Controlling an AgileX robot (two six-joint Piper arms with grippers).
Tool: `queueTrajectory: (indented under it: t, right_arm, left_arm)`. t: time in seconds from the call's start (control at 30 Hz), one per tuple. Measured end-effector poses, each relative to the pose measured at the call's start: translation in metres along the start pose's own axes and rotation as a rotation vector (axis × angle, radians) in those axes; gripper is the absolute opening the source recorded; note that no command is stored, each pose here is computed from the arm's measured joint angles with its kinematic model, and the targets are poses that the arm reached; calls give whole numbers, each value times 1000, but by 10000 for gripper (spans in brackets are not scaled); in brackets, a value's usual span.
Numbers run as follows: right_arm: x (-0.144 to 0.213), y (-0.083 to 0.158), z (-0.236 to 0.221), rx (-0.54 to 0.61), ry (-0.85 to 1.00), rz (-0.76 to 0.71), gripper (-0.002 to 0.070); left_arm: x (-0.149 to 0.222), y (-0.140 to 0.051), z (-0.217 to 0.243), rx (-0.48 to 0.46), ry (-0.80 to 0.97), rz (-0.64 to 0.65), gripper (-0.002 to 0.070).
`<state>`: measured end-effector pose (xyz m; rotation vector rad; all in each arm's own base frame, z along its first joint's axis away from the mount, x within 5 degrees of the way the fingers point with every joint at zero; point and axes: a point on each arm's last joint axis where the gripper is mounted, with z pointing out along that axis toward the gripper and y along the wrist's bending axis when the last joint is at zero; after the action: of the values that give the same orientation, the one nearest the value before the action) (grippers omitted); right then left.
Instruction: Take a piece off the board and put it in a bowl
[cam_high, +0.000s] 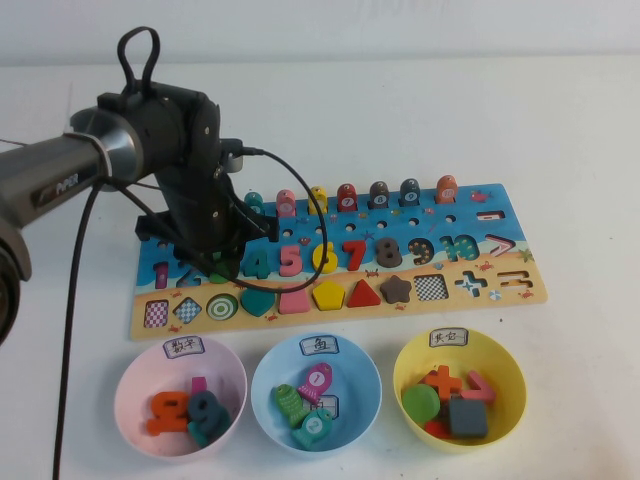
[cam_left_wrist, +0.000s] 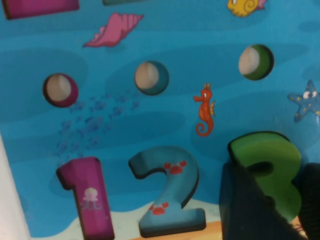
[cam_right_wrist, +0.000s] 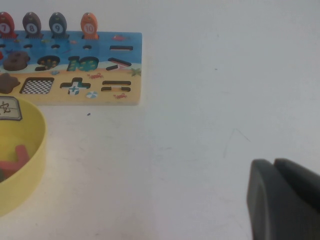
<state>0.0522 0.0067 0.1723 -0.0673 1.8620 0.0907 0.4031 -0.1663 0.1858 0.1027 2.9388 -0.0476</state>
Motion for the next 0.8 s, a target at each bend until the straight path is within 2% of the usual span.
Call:
queueTrajectory:
  t: [0.23,0.57,0.7,0.8]
  right_arm:
    - [0,0,0,0,0,0,-17]
    - [0,0,0,0,0,0,-17]
    - [0,0,0,0,0,0,-17]
    - [0,0,0,0,0,0,-17]
  left_arm:
    - [-4,-1,-7,-4,13,12,190]
    - [-20,-4,-44,-5,6,64,190]
    - [-16,-5,-56,-23,-8,96,190]
    - [-3,-13,-69,-58,-25,157,190]
